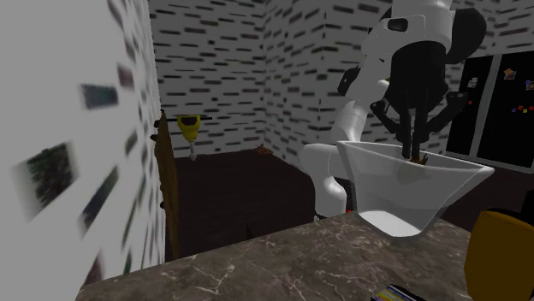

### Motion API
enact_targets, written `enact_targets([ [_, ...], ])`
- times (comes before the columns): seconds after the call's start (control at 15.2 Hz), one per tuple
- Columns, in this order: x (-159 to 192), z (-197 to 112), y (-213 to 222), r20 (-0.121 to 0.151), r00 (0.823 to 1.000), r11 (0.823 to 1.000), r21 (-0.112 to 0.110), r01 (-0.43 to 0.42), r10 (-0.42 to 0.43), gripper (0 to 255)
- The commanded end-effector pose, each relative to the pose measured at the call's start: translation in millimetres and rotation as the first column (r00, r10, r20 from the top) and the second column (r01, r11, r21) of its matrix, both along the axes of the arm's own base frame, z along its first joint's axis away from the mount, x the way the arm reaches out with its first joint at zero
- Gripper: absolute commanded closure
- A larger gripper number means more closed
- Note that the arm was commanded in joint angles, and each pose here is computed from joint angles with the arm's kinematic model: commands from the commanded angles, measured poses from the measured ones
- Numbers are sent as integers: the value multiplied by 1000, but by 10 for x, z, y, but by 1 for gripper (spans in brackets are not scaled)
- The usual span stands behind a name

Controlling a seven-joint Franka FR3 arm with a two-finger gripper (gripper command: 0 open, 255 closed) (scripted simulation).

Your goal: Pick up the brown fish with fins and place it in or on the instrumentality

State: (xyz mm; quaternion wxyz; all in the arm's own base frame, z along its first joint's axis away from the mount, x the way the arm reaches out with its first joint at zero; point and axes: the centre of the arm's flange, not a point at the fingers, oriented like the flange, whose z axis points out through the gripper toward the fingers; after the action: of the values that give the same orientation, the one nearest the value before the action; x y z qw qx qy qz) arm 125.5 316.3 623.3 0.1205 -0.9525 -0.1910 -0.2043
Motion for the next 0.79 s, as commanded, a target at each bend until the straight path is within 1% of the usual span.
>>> enact_targets([
  [0.0, -8, -5, 3, -2, 1000, 1000, -2, -2, 2, 0],
  [0.33, -9, -6, 4, -2, 1000, 1000, -2, -2, 2, 0],
  [0.59, -180, 438, -149, -2, 1000, 1000, -2, -2, 2, 0],
  [0.73, -180, 438, -150, -1, 1000, 1000, -2, -2, 2, 0],
])
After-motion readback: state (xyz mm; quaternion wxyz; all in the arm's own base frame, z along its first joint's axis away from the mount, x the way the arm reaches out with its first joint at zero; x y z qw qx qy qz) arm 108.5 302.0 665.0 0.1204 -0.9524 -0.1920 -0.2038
